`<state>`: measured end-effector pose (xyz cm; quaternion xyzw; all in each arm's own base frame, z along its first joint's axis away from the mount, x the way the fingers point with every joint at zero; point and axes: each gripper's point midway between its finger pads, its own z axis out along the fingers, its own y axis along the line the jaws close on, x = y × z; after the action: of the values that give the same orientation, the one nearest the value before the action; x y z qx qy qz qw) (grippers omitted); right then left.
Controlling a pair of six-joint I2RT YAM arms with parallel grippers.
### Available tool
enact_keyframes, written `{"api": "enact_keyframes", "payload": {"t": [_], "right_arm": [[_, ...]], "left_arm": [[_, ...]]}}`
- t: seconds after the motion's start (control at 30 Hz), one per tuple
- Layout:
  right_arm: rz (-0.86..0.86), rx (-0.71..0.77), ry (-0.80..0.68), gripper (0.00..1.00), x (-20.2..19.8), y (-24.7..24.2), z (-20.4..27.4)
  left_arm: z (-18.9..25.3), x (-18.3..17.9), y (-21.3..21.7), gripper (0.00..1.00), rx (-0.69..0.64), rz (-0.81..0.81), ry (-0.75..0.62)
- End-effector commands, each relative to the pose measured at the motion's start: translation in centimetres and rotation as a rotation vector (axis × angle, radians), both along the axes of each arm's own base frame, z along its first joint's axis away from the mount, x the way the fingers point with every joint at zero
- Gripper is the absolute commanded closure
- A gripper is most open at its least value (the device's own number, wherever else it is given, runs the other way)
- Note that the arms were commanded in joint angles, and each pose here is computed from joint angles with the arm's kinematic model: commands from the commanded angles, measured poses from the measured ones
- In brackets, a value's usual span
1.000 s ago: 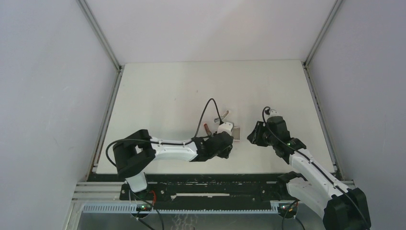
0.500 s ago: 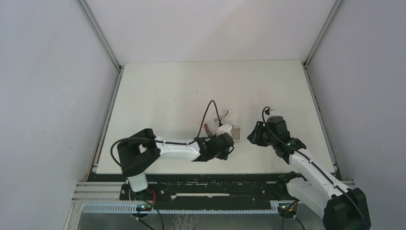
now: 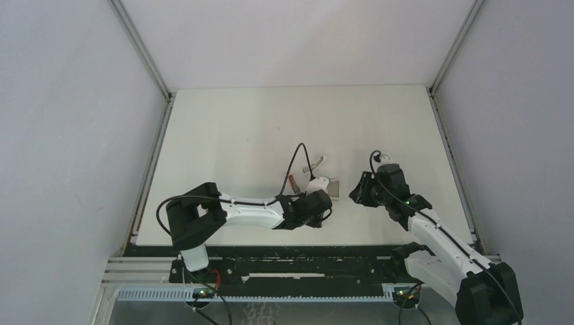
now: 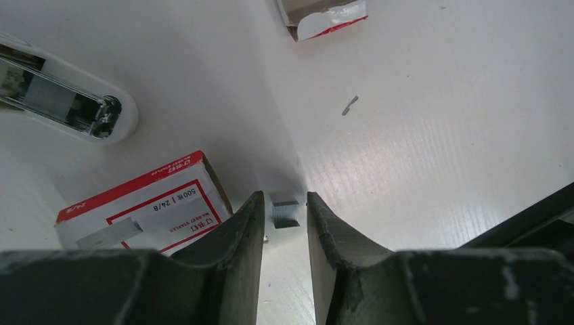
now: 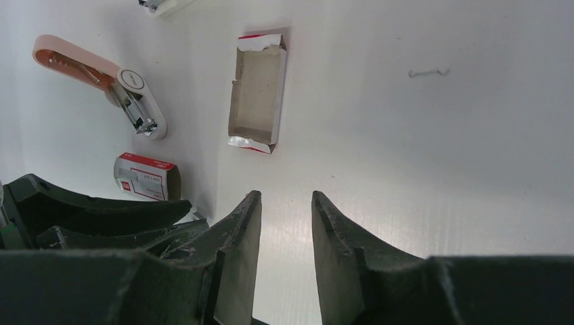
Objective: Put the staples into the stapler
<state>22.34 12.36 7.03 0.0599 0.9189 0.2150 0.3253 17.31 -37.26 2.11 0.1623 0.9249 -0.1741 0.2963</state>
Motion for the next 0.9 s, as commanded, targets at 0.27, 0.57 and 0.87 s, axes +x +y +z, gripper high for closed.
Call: {"api": "enact_keyframes", "payload": {"t": [0.27,0.57,0.87], "right_arm": [[0.005,0.009,-0.048,0.68,0.9,0.1,0.6],[0.001,0.005,-0.05,0.67,0.9,-0.2,0.6],[0.035,0.018,-0.07,0.68,0.9,0.2,1.0]], "left_arm": [[1.8,0.3,-1.7,0.69,-0.033,0.006,-0.02],[2.0,0.2,-1.7,0.77,-0.032,0.003,-0.023],[3.8,-0.1,-1.9,0.84,-0.12,0.001,-0.005]]}}
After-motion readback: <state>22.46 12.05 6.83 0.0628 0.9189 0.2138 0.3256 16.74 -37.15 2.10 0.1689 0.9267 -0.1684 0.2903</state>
